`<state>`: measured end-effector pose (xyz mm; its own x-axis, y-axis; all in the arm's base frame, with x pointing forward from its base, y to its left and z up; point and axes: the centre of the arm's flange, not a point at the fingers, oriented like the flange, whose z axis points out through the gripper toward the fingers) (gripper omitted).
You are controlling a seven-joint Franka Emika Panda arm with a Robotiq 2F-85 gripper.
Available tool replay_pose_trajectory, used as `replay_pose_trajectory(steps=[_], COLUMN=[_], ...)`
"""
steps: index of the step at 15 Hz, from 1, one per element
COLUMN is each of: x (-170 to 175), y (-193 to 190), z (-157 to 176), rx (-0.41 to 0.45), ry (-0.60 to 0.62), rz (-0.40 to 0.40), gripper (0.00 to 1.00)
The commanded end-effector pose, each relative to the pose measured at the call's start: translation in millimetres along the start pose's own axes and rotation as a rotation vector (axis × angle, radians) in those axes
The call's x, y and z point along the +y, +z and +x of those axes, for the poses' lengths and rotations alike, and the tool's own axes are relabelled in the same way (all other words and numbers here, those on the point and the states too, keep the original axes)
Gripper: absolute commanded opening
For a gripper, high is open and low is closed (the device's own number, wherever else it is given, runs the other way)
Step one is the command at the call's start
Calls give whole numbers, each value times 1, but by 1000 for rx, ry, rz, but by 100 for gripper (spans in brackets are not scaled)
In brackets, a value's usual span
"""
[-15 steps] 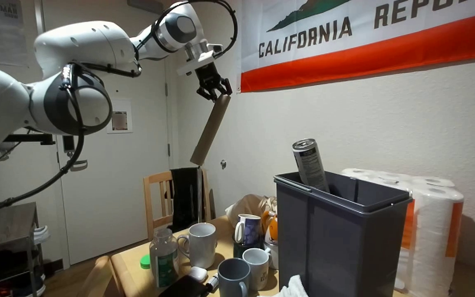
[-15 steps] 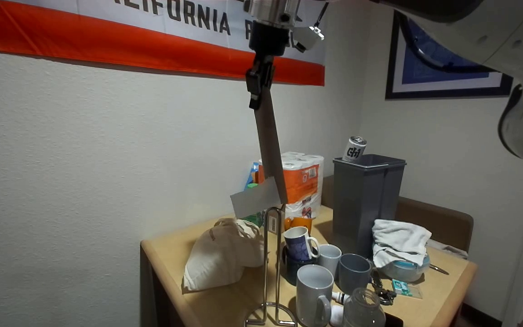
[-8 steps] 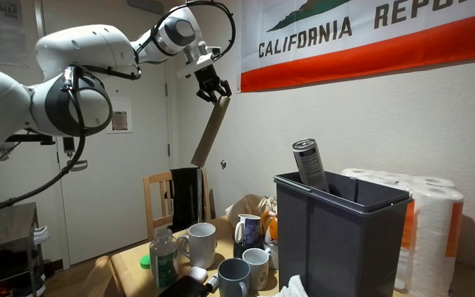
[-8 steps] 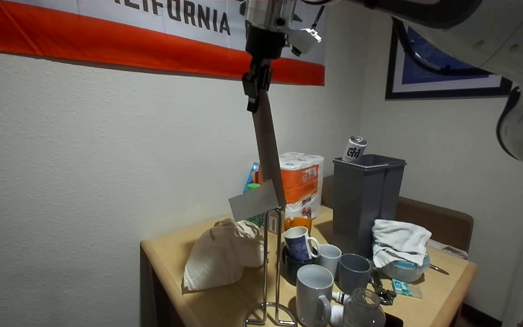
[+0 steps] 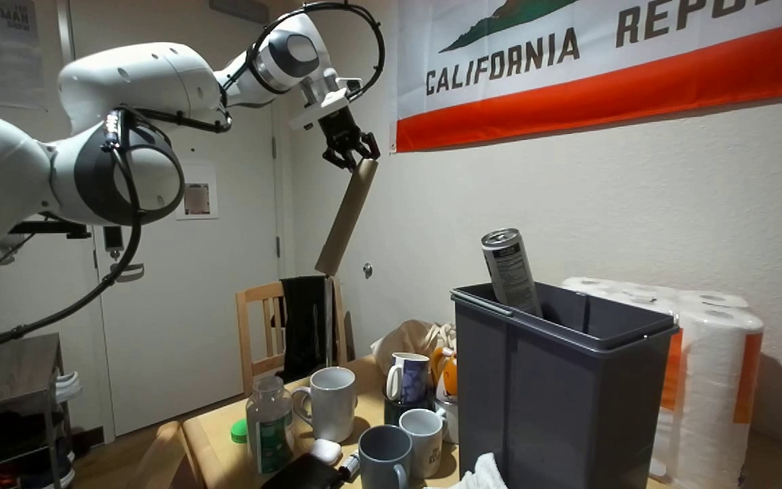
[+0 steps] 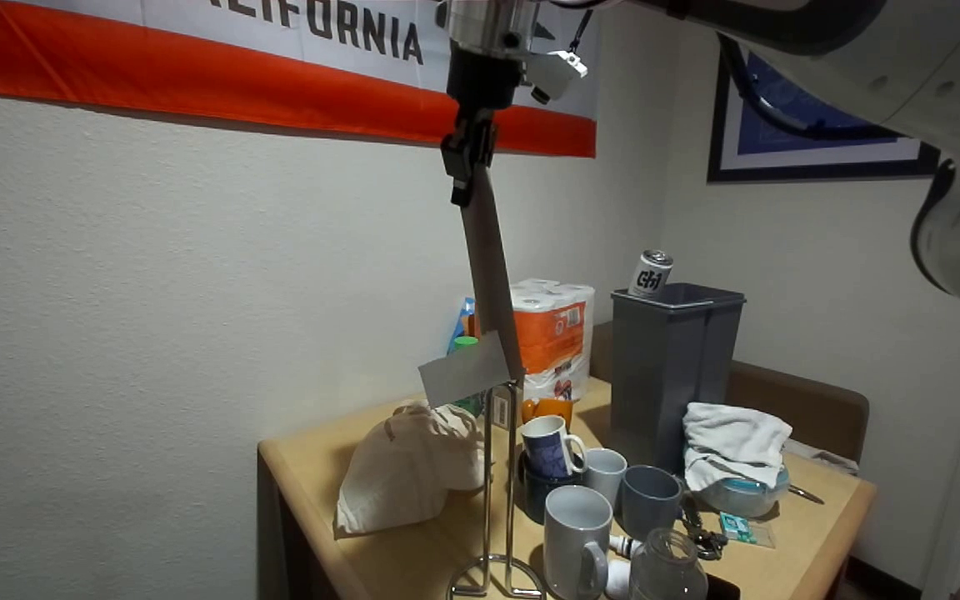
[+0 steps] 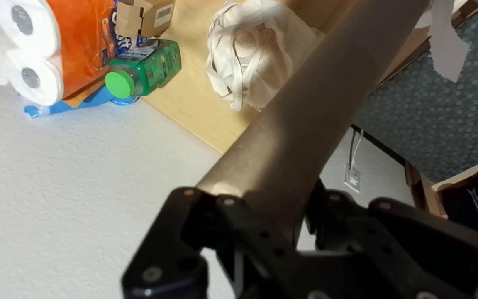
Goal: Remove the handle towel roll from the grey bin and place it on the silver stand
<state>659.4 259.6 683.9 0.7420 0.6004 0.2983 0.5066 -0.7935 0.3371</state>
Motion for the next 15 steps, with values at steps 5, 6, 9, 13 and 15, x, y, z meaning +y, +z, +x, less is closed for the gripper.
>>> replay_pose_trajectory(steps=[5, 6, 9, 13, 15], x=[-17, -17, -18, -17, -16], y=[7, 7, 8, 7, 6], z=[-28, -29, -31, -34, -36], rx=[5, 5, 1, -13, -25], ry=[62, 70, 78, 87, 84], rz=[-46, -46, -53, -71, -80], gripper=[1, 1, 1, 1, 1])
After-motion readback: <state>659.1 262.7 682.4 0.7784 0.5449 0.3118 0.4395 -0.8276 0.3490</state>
